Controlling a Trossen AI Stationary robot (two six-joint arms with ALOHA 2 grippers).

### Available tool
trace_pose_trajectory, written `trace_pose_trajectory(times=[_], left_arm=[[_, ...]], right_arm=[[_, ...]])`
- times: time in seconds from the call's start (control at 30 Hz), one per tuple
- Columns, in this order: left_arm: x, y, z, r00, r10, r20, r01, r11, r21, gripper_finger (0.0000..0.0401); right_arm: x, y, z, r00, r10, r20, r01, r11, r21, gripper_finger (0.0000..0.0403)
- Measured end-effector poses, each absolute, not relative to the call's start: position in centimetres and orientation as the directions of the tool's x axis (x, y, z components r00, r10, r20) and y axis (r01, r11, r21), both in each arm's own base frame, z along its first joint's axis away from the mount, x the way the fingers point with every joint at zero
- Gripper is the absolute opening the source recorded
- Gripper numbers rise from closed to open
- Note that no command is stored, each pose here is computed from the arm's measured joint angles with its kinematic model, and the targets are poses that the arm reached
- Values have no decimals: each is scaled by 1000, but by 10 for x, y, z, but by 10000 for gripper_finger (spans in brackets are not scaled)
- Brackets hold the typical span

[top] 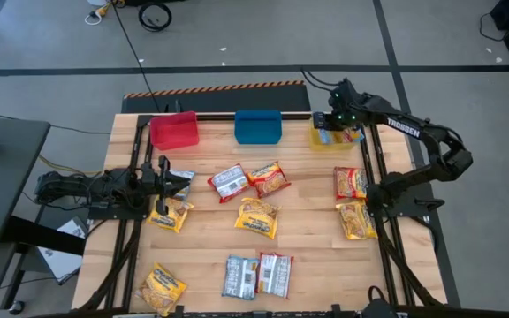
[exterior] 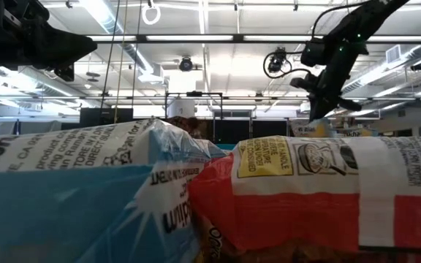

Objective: Sort Maruchan noodles
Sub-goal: Put the blue noodle pack into the yellow bin

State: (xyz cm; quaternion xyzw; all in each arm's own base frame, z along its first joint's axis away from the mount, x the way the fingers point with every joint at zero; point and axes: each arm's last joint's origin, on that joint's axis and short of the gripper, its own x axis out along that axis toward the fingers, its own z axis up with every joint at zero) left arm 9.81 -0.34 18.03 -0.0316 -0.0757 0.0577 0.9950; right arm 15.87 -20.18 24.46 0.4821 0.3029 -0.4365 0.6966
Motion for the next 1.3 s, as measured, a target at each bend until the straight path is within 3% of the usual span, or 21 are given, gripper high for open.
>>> trace_pose_trajectory(times=[0.23,0.53,0.9,1.1,1.3], left_arm=[[98,-3,180,982,120,147,-110,991,-72,52],[98,-3,180,982,120,147,-111,991,-72,52],[98,-3,180,982,120,147,-110,991,-72,52],[98,-3,180,982,120,147,-111,991,-72,52],[98,-3,180,982,120,147,-110,991,-71,52]], right_arm=[[162,-206,240,509,-351,-786,860,170,481,7],[158,-204,217,488,-387,-782,871,157,466,10],[161,-210,217,513,-476,-714,851,176,495,92],[170,-207,247,567,-523,-636,823,345,451,119],[195,-161,297,635,-551,-542,757,584,293,119]])
